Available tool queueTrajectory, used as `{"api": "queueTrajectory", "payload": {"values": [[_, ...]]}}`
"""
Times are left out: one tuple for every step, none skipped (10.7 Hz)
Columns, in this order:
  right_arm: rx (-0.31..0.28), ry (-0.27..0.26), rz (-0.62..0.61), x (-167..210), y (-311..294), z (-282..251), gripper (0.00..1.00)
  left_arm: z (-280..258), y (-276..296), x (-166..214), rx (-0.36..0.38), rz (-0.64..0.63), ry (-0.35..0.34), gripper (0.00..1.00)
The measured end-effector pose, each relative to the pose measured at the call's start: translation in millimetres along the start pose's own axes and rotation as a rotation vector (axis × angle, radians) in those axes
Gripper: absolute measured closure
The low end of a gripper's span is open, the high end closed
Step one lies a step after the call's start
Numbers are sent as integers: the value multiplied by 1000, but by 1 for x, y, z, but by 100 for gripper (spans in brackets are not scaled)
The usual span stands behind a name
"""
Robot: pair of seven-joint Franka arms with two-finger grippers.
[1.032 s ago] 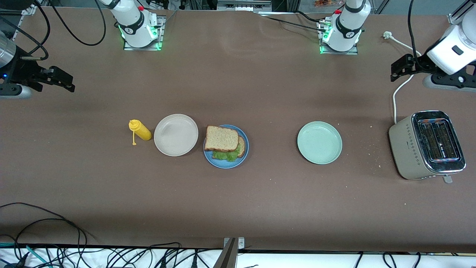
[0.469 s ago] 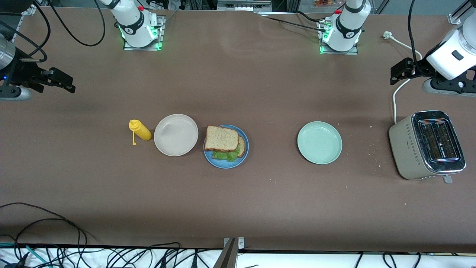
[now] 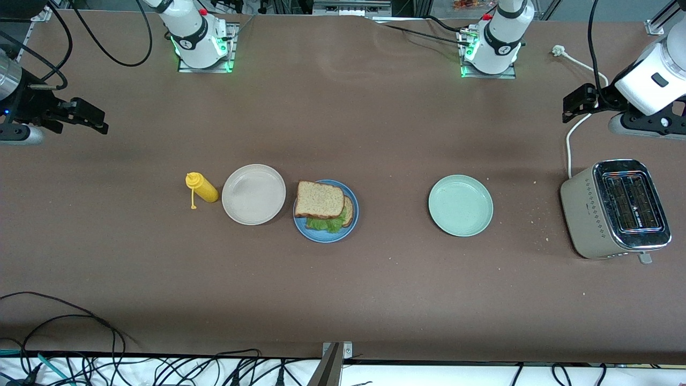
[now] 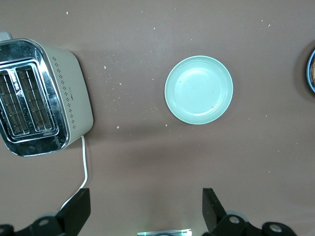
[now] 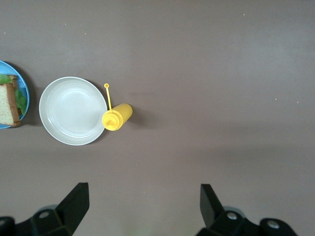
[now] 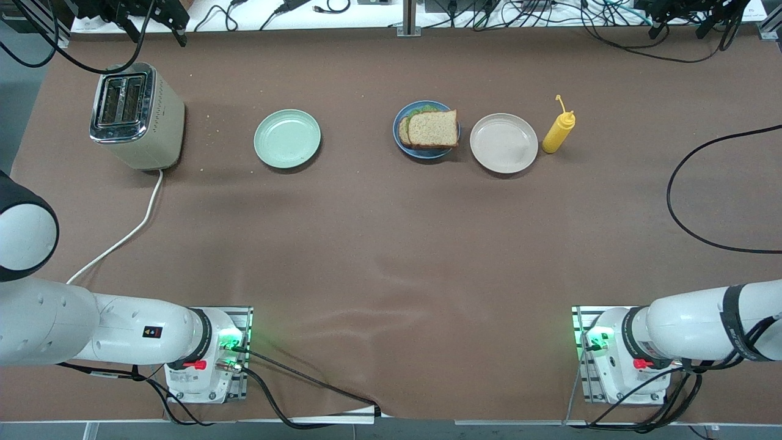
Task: Make sandwich in blue plate with both arms
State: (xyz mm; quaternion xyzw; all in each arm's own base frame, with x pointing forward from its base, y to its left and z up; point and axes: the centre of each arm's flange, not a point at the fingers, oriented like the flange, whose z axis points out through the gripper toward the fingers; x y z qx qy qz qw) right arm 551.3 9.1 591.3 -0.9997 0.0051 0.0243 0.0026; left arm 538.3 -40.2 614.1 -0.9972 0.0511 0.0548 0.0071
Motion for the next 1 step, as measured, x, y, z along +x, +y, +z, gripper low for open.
{"api": "queueTrajectory", "payload": {"values": [[0, 0, 0, 0, 0, 0, 0, 0, 0, 0, 0, 0, 0, 0]]}}
